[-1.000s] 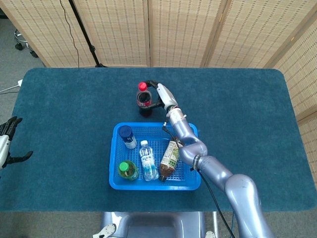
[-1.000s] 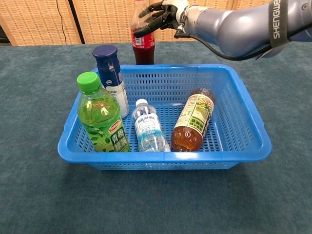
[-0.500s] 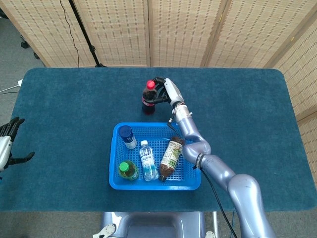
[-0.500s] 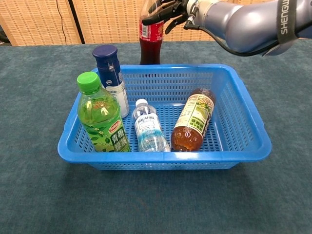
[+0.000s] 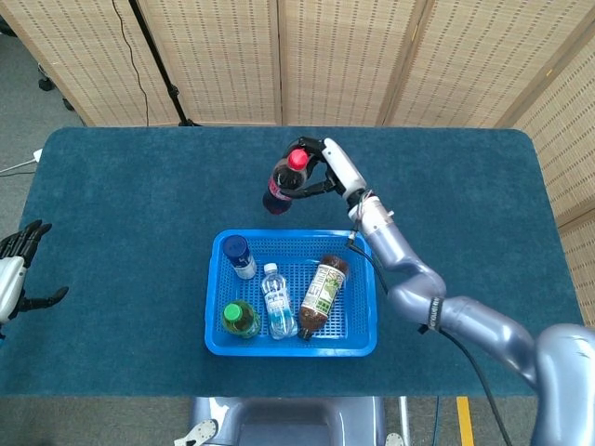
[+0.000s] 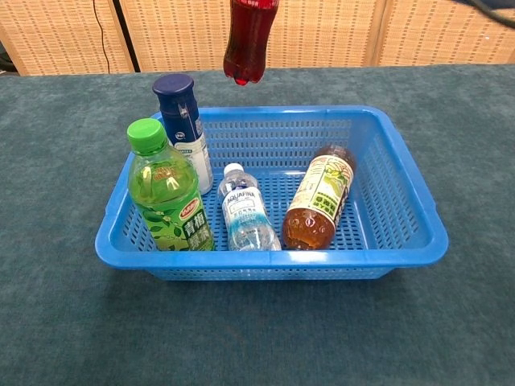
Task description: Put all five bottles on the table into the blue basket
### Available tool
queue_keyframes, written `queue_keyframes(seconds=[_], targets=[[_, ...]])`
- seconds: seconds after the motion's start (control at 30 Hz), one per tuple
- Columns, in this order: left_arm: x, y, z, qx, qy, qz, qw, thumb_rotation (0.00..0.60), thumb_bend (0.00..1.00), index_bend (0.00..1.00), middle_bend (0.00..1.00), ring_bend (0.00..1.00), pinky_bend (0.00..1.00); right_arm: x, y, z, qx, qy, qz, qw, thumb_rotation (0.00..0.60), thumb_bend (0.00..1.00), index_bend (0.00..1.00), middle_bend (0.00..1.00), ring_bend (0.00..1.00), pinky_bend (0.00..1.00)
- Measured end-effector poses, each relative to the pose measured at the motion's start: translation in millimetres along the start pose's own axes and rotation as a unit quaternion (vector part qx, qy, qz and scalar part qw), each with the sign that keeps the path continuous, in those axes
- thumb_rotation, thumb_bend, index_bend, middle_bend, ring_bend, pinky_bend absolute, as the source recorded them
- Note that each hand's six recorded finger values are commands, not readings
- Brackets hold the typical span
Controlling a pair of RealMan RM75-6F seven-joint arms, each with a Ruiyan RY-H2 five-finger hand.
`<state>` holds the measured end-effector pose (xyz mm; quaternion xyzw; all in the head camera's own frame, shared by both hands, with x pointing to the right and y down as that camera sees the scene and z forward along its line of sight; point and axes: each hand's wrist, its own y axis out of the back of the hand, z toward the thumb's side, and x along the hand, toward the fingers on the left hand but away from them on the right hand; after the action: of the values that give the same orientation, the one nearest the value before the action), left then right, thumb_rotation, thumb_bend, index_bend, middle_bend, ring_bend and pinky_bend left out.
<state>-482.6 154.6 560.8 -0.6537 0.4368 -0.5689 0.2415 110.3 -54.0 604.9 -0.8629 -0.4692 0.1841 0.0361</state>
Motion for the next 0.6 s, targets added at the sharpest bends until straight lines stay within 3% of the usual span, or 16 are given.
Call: queue_keyframes(seconds=[0.23,0.37,0.6], targets=[[-3.3,1.4,-0.4,-0.003,-0.003,0.000,1.0000,0.600,0.21,0.00,0.00,0.00,0.00,64.3,25.8,37.7,0.017,0.014,0.031,0.9993,0.600,0.22,0.64,0.71,0.52,0.54],[-6.3,2.0,-0.4,-0.005,-0.005,0.002,1.0000,0.600,0.21,0.00,0.00,0.00,0.00,92.6,29.9,32.5,0.032,-0.001,0.041,0.9986,0.600,0.22,0.64,0.71,0.52,0.54],[-8.3,4.1,-1.6,-0.010,-0.007,0.004,0.9999,0.600,0.21,0.00,0.00,0.00,0.00,119.5,15.9,11.5,0.056,-0.025,0.080,0.9949,0.600,0.22,0.64,0.71,0.52,0.54]])
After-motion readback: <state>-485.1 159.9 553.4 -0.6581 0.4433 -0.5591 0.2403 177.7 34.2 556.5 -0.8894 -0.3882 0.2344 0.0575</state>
